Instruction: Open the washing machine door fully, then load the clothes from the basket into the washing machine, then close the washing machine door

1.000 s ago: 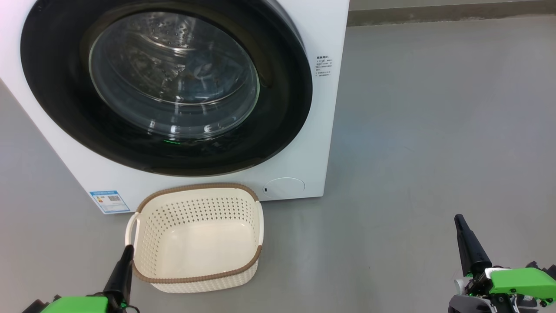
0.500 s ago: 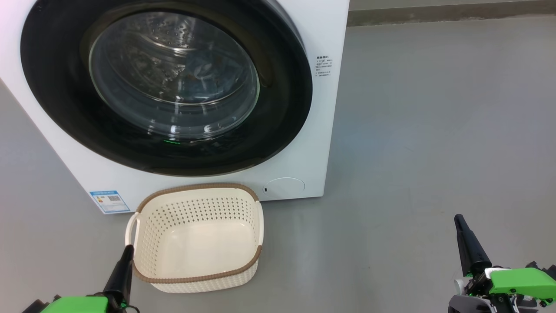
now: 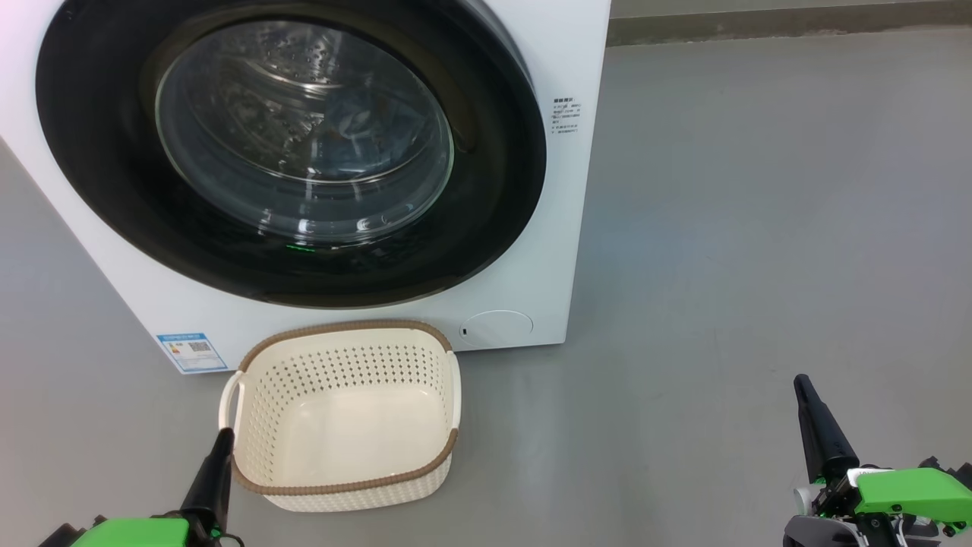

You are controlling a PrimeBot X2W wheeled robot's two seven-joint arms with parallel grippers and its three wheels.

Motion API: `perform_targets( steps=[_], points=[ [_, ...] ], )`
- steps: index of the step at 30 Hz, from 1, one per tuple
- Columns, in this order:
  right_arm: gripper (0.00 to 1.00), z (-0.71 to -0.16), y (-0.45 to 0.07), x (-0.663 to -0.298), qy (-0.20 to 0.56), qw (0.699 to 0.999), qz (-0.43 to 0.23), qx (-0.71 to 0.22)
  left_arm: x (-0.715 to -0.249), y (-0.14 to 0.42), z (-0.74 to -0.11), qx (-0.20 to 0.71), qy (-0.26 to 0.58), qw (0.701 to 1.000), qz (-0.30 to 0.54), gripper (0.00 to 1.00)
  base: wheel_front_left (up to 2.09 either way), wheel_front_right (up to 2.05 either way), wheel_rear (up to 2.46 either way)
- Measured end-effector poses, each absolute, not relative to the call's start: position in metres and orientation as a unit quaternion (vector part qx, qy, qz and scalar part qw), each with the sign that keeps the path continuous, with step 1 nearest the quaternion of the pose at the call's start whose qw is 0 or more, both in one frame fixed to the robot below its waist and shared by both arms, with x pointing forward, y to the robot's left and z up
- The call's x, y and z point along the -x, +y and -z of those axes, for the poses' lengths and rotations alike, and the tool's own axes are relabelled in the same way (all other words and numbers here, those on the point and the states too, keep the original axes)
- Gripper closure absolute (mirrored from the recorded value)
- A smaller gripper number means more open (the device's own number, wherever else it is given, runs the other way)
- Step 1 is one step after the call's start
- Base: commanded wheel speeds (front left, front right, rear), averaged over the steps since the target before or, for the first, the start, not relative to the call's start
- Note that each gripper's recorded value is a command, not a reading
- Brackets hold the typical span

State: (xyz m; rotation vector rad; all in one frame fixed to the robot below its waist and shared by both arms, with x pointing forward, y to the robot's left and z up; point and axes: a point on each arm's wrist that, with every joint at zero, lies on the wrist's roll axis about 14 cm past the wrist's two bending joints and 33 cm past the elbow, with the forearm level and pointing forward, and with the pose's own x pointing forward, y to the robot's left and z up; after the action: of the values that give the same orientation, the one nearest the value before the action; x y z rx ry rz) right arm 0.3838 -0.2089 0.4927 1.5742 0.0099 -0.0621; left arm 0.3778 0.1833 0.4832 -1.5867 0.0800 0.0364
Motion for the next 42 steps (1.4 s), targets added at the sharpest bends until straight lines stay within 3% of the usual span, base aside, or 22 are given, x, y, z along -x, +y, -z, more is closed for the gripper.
perform_targets(
  steps=[42],
  points=[
    [1.00, -0.4926, -0.2087, -0.3838, 0.004, 0.705, 0.028, -0.709, -0.3778, 0.1834, -0.4832, 0.712, 0.036, 0.701, -0.016, 1.00, 0.00, 0.00, 0.00]
  ],
)
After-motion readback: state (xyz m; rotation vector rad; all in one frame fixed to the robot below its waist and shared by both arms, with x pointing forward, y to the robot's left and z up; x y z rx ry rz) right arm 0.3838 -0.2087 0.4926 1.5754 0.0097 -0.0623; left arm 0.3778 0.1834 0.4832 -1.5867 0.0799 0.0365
